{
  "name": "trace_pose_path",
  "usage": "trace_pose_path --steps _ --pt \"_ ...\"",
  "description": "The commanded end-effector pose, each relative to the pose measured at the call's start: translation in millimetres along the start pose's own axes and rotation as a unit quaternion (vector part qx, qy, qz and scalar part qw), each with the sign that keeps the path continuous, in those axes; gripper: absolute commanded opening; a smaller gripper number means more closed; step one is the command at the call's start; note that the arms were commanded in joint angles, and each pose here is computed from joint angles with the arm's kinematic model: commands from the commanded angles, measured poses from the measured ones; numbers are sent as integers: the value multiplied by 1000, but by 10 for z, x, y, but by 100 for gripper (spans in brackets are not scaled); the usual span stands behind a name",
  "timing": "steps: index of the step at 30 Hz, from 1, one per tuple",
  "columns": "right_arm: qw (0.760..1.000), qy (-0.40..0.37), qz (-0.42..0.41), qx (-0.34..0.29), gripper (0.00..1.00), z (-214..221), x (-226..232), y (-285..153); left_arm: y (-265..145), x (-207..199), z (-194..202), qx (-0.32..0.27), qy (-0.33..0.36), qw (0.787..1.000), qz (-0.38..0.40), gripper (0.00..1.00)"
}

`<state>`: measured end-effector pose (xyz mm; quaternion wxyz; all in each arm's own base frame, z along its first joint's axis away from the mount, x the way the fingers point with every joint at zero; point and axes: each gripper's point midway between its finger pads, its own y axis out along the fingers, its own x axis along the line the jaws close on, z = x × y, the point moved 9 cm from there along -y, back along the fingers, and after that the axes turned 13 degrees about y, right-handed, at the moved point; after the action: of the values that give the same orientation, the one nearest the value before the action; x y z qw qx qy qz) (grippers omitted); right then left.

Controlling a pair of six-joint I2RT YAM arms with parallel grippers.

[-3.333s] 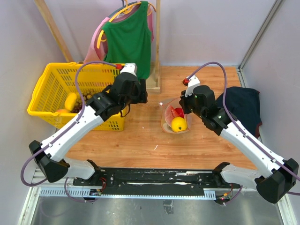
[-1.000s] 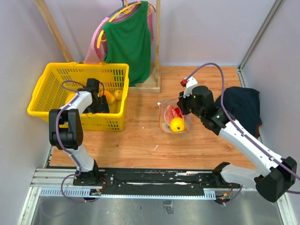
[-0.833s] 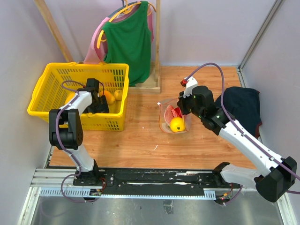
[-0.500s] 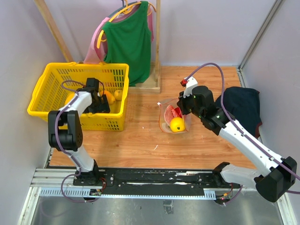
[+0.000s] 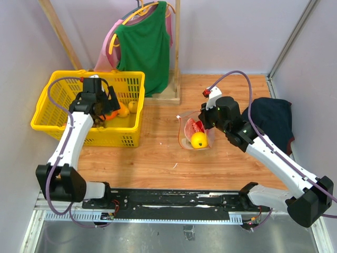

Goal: Place the food in the zip-top bag and seal the zipper
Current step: Pick up the fake fruit from the bin, then place the fake fruit in the zipper food storage bag.

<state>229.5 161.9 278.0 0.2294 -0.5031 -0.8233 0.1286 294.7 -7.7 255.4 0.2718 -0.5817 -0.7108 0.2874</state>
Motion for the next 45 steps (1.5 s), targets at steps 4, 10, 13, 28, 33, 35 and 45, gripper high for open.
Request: trace_pose_path --steps 4,10,13,28,33,35,45 --pt "1000 11 -16 -16 1 -49 29 -10 -671 -184 -381 -148 -1 987 60 66" --pt "1000 14 -21 -16 1 -55 40 -14 -1070 -408 -476 -215 11 967 139 66" --pt "999 16 -25 -15 1 -50 49 -8 -1264 -584 -476 -247 19 950 192 65" --pt "999 24 -40 -14 1 -60 85 -7 -1664 -1520 -128 -283 56 867 407 64" --pt "999 24 -42 -13 1 -61 90 -12 -1750 -1949 102 -290 87 835 460 63" --pt "999 24 -44 -14 1 -70 95 -16 -1795 -2102 183 -296 100 821 477 63" --pt "998 23 -53 -13 1 -71 110 -39 -1606 -2631 634 -262 167 813 493 63"
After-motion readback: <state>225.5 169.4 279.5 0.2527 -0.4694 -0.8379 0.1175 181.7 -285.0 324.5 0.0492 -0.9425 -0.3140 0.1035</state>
